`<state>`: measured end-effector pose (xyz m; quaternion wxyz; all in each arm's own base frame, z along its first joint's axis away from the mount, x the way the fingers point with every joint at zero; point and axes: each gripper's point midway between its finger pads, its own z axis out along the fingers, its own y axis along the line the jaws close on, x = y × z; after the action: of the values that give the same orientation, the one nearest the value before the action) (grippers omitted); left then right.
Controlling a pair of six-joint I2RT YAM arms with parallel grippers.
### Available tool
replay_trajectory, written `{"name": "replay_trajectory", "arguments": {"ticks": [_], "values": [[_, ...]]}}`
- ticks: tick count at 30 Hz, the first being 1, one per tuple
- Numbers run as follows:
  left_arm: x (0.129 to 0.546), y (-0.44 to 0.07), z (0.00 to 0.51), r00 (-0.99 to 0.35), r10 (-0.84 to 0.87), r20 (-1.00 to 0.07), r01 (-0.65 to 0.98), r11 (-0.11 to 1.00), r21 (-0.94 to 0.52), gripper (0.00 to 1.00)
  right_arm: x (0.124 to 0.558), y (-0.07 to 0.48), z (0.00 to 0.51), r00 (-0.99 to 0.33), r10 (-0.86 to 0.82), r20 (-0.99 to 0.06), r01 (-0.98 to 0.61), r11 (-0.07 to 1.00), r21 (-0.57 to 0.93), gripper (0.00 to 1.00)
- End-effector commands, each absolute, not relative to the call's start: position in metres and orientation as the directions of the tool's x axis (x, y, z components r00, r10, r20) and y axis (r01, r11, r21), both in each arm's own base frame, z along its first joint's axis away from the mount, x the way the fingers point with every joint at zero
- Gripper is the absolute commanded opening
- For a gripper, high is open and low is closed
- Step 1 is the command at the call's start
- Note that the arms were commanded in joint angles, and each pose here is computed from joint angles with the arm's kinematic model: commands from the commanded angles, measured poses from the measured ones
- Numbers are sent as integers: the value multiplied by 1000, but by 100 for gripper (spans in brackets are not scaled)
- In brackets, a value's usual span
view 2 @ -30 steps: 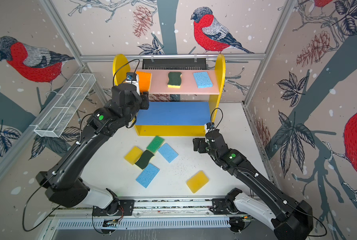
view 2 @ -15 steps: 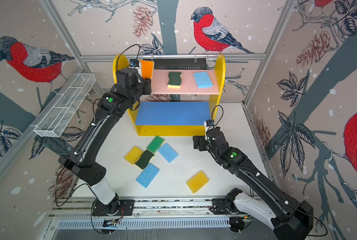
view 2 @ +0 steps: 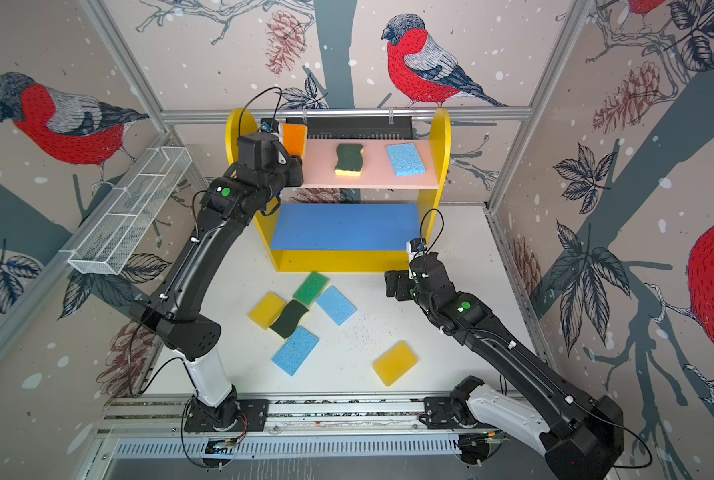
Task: Place and organize the cleaning sponges onto the shelf
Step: 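Carry the orange sponge over the pink upper shelf with the left gripper, then lower the orange sponge onto the pink shelf and open the left gripper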
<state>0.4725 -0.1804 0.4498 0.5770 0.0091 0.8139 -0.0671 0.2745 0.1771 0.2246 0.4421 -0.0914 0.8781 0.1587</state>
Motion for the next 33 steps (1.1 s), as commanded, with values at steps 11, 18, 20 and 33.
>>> {"name": "replay_trajectory", "arguments": {"ticks": [11, 18, 20, 33], "values": [[474, -178, 441, -361, -92, -928, 59, 991, -122, 57, 277, 181, 230, -581, -17, -814, -308, 930, 200, 92], [474, -173, 442, -356, -102, -929, 35, 992, -122, 64, 277, 181, 229, -584, -19, -812, -305, 931, 198, 92], [474, -173, 443, -355, -103, -929, 31, 992, -121, 64, 277, 181, 229, -584, -21, -811, -305, 932, 196, 92], [476, -173, 443, -360, -103, -927, 29, 992, -121, 72, 276, 182, 230, -583, -19, -812, -306, 931, 198, 92]]}}
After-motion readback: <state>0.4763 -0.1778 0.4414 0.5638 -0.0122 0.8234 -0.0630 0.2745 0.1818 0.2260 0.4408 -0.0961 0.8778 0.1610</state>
